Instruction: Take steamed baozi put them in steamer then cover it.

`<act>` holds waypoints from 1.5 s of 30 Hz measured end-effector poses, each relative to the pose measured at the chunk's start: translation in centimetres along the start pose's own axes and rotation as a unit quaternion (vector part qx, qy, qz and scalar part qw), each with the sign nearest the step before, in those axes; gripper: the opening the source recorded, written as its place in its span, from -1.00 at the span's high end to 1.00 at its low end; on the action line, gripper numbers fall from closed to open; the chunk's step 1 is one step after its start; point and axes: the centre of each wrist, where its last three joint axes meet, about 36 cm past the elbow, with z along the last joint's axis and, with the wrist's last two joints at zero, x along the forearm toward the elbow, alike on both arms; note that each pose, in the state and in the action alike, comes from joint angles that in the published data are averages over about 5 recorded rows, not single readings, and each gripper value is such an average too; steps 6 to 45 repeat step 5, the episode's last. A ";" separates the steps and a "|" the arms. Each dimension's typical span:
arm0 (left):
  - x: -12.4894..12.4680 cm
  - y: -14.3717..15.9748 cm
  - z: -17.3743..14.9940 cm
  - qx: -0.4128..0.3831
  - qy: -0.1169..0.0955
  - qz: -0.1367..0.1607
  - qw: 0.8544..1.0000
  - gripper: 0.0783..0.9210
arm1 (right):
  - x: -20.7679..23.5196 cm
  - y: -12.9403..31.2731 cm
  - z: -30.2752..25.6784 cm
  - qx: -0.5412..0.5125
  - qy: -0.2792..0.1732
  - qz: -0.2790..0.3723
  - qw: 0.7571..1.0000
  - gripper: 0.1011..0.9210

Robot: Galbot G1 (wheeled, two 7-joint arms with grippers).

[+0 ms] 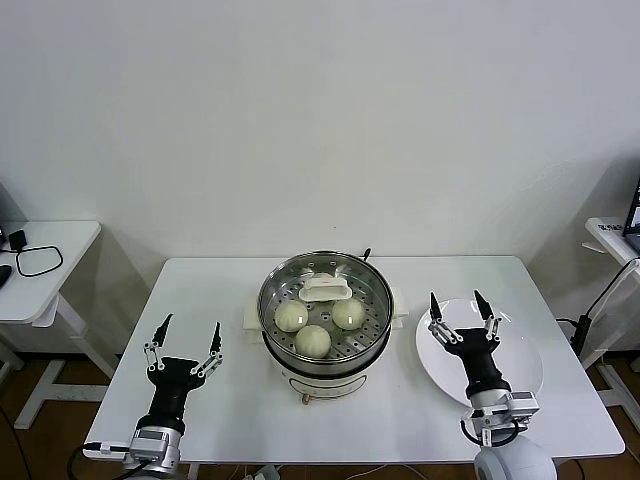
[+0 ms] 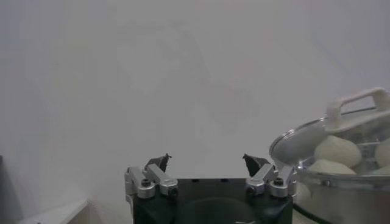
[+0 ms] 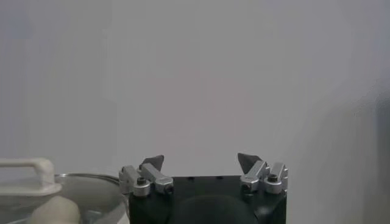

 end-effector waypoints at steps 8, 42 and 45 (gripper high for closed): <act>0.0 0.1 -0.1 0.001 -0.002 0.000 1.000 -0.77 | 0.1 0.2 -0.1 -0.002 0.002 0.000 1.000 -0.76; 0.0 0.1 -0.1 0.001 -0.002 0.000 1.000 -0.77 | 0.1 0.2 -0.1 -0.002 0.002 0.000 1.000 -0.76; 0.0 0.1 -0.1 0.001 -0.002 0.000 1.000 -0.77 | 0.1 0.2 -0.1 -0.002 0.002 0.000 1.000 -0.76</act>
